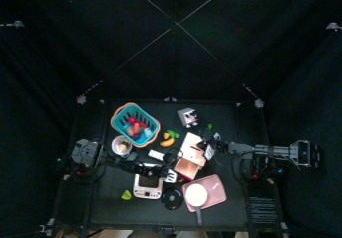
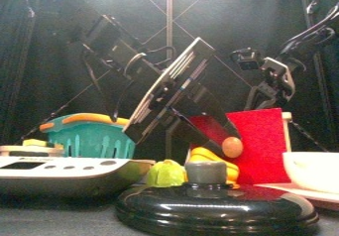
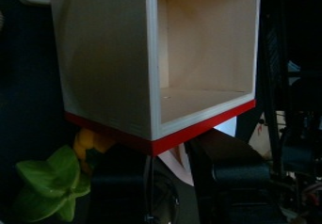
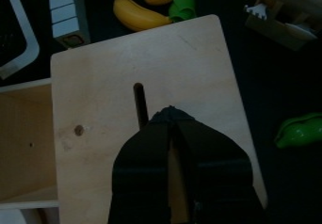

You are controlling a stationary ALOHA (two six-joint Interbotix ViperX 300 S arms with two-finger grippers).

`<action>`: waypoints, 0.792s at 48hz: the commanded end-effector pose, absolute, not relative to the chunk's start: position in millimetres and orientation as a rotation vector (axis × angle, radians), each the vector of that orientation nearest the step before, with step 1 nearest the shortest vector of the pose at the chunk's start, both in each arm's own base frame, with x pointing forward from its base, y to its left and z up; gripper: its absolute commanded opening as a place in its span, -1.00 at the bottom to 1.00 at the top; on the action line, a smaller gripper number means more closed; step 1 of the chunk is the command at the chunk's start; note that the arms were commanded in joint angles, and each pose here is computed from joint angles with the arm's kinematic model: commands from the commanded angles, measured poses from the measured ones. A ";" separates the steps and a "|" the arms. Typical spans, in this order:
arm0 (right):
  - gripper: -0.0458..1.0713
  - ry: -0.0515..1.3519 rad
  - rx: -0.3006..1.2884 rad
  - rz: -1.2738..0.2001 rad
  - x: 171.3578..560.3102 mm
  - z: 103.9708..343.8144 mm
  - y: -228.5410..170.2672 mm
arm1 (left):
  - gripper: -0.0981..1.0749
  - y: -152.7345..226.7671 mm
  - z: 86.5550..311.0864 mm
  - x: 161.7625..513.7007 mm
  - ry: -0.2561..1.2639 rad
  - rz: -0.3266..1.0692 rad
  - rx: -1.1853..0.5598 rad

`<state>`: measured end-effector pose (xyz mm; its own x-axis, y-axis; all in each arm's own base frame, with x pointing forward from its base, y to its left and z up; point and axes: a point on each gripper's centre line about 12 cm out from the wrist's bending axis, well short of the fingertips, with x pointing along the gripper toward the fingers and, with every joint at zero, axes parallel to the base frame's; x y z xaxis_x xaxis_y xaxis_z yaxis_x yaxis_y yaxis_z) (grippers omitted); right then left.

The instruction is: Open drawer

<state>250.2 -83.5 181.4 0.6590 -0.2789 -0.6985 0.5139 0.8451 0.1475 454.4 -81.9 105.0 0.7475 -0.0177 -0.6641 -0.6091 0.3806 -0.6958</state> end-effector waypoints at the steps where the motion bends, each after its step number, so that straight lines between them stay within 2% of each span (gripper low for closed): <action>1: -0.40 0.764 0.357 -0.475 244.6 171.0 -84.1 | 0.09 -100.6 105.8 448.9 0.673 0.380 -1.126; 12: -0.40 0.763 0.356 -0.473 244.9 171.1 -83.7 | 0.17 -98.3 105.3 450.0 0.661 0.387 -1.113; 26: -0.40 0.764 0.357 -0.475 244.6 171.0 -84.1 | 0.63 -96.8 111.5 452.2 0.644 0.372 -1.093; 38: -0.40 0.763 0.357 -0.474 244.8 171.1 -84.1 | 0.65 -90.3 123.8 453.7 0.579 0.364 -1.025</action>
